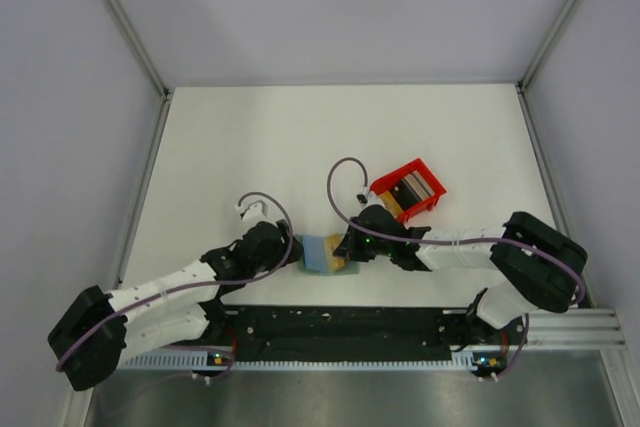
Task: Put the credit cards into the card holder
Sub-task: Insert the credit card into the card holder.
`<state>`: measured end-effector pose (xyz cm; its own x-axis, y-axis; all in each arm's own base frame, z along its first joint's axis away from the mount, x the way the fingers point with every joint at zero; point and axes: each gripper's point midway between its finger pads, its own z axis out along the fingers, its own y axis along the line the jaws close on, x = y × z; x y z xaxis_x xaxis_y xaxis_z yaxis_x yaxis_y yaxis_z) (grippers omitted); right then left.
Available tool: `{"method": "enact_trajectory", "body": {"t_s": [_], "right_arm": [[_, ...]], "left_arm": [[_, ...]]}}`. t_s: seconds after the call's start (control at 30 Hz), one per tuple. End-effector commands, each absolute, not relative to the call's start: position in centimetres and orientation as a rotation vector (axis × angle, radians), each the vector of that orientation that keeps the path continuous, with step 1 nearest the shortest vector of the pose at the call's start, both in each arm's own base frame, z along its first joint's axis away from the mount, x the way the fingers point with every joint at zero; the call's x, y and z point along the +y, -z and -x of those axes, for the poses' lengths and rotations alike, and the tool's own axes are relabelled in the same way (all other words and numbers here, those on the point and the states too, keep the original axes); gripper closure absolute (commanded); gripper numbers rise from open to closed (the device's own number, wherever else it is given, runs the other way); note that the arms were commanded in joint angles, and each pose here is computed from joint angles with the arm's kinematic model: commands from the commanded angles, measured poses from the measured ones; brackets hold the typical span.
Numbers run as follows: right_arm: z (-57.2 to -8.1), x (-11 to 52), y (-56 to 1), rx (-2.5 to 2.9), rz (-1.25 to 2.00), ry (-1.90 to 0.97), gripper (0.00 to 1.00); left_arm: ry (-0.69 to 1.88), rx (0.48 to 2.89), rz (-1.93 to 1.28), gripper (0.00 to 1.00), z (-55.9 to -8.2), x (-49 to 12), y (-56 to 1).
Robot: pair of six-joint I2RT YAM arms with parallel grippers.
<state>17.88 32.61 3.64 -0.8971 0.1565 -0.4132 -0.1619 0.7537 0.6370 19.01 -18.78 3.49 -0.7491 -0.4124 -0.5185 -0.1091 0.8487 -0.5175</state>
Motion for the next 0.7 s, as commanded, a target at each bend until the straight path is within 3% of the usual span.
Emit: {"method": "enact_trajectory", "body": {"t_s": [0.0,0.23,0.67], "right_arm": [[-18.6,33.1,-4.0,2.482,0.020,-0.898,1.00],[-18.6,33.5,-4.1,2.483,0.030,-0.911,1.00],[-18.5,33.8,-4.4,2.483,0.045,-0.926,1.00]], "left_arm": [[0.487,2.388,0.415,0.28,-18.1,-15.9,-2.8],[0.703,2.278,0.397,0.23,-18.5,-17.9,-4.6],[0.862,2.183,0.497,0.24,-18.6,-18.6,-5.4]]}}
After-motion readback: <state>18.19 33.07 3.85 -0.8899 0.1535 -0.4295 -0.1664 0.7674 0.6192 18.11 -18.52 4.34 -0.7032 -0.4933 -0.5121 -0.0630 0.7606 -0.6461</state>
